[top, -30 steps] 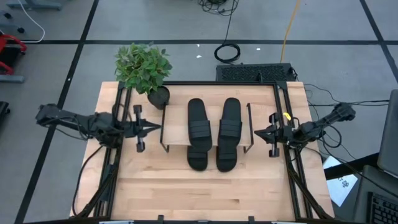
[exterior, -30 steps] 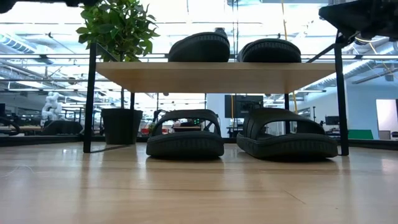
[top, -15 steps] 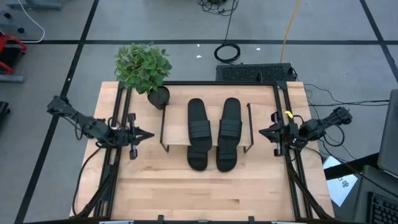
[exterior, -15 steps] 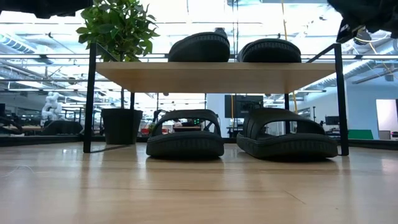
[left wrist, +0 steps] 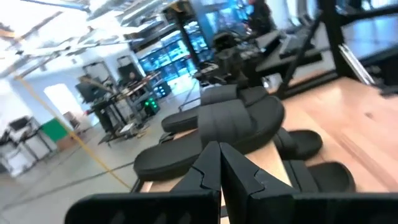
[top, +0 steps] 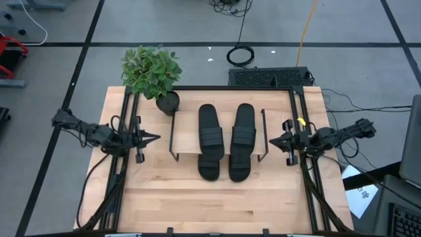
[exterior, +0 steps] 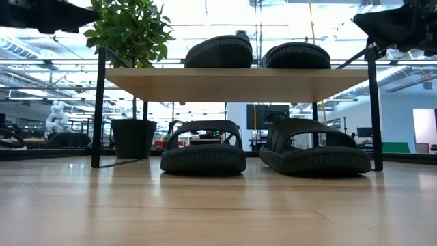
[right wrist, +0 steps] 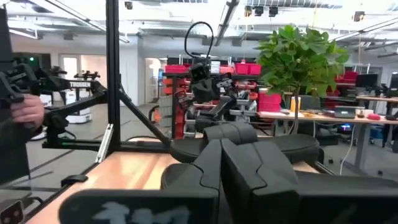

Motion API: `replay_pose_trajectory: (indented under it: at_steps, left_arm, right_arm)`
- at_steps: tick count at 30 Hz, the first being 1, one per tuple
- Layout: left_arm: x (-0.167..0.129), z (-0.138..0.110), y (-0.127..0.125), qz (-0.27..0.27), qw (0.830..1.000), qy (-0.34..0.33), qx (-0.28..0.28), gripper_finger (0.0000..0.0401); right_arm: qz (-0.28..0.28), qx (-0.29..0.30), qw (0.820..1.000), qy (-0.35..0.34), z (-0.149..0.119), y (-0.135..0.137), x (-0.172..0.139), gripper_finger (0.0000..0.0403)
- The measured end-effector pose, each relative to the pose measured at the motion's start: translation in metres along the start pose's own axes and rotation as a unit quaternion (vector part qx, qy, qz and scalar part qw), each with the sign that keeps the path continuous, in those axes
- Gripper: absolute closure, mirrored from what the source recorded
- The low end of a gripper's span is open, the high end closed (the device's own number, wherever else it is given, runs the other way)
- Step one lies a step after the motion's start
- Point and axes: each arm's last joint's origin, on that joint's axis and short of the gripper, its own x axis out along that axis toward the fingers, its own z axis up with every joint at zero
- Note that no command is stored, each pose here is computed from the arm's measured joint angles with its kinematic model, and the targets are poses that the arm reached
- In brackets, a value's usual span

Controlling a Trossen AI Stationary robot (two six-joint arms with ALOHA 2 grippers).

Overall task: Pick and place slides into the shelf
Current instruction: Return to Home Position

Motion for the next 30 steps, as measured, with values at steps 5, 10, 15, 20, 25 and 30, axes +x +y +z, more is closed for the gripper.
replay_pose_trajectory:
  at_steps: [5, 10, 15, 20, 25, 30]
  left_arm:
    - [0.002, -0.018, -0.007, 0.002, 0.999, 0.004, -0.039, 0.0401]
    - [0.004, -0.039, -0.020, -0.038, 0.998, 0.004, -0.054, 0.0401]
    - [0.005, -0.054, -0.028, -0.047, 0.998, 0.012, -0.049, 0.0401]
    - [0.005, -0.058, -0.030, -0.050, 0.997, 0.017, -0.054, 0.0401]
    - [0.005, -0.058, -0.030, -0.050, 0.997, 0.017, -0.064, 0.0401]
    - [0.005, -0.058, -0.030, -0.050, 0.995, 0.018, -0.088, 0.0401]
  right_arm:
    - [-0.007, -0.002, 1.000, -0.015, -0.001, -0.001, 0.000, 0.0403]
    - [-0.010, 0.005, 1.000, -0.029, 0.001, -0.003, 0.000, 0.0403]
    - [-0.004, 0.011, 0.999, -0.031, 0.001, -0.003, 0.001, 0.0403]
    - [-0.010, 0.011, 0.999, -0.031, 0.001, -0.005, 0.001, 0.0403]
    - [-0.010, 0.015, 0.999, -0.031, 0.001, -0.005, 0.001, 0.0403]
    - [-0.010, 0.007, 1.000, -0.028, 0.001, -0.005, 0.001, 0.0403]
